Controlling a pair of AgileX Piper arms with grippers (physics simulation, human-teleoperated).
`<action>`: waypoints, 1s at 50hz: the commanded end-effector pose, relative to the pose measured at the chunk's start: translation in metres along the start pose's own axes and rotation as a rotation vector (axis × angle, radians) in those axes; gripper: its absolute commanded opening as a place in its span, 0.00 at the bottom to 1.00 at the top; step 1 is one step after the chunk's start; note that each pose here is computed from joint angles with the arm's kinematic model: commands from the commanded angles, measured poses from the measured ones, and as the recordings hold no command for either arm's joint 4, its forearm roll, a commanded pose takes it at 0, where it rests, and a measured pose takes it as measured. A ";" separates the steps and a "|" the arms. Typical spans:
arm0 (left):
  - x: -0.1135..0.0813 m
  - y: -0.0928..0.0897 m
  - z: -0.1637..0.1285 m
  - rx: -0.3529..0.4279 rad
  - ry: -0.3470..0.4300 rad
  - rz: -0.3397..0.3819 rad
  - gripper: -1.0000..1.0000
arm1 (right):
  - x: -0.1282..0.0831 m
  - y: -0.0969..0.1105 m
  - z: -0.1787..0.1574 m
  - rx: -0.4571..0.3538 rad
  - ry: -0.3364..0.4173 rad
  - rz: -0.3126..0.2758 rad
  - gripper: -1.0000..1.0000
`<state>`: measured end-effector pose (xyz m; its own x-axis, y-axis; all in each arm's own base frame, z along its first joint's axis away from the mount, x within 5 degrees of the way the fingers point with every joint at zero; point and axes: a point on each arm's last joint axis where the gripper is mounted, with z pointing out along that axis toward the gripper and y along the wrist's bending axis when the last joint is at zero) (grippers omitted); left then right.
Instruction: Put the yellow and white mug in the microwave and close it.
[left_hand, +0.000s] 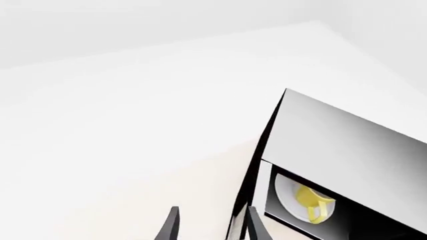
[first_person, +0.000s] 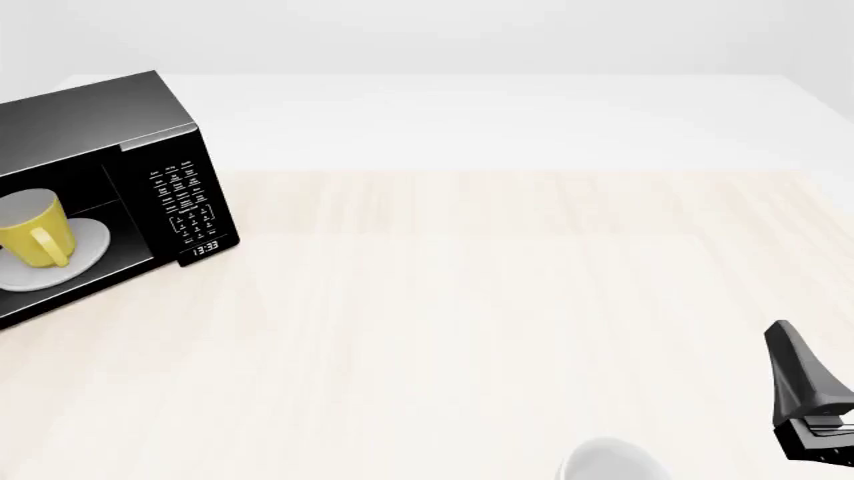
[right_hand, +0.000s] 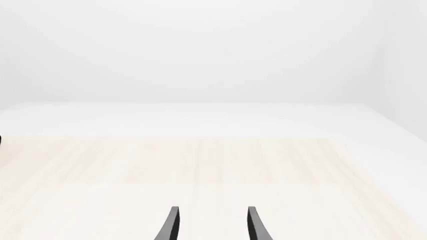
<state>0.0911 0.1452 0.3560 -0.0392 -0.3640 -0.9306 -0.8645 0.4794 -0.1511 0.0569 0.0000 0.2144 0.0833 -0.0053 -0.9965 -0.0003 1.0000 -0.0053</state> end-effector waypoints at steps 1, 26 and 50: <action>0.006 0.015 0.020 -0.075 0.026 -0.021 1.00 | 0.000 0.000 0.000 0.000 -0.001 0.001 1.00; 0.035 0.054 0.073 -0.205 0.125 0.016 1.00 | 0.000 0.000 0.000 0.000 -0.001 0.001 1.00; 0.086 0.045 0.097 -0.141 0.275 0.092 1.00 | 0.000 0.000 0.000 0.000 0.000 0.001 1.00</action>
<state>0.0881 0.2225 0.2537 -0.1941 -0.5114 -0.8371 -0.9313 0.3642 -0.0066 0.0569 0.0000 0.2144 0.0833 -0.0053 -0.9965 -0.0003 1.0000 -0.0054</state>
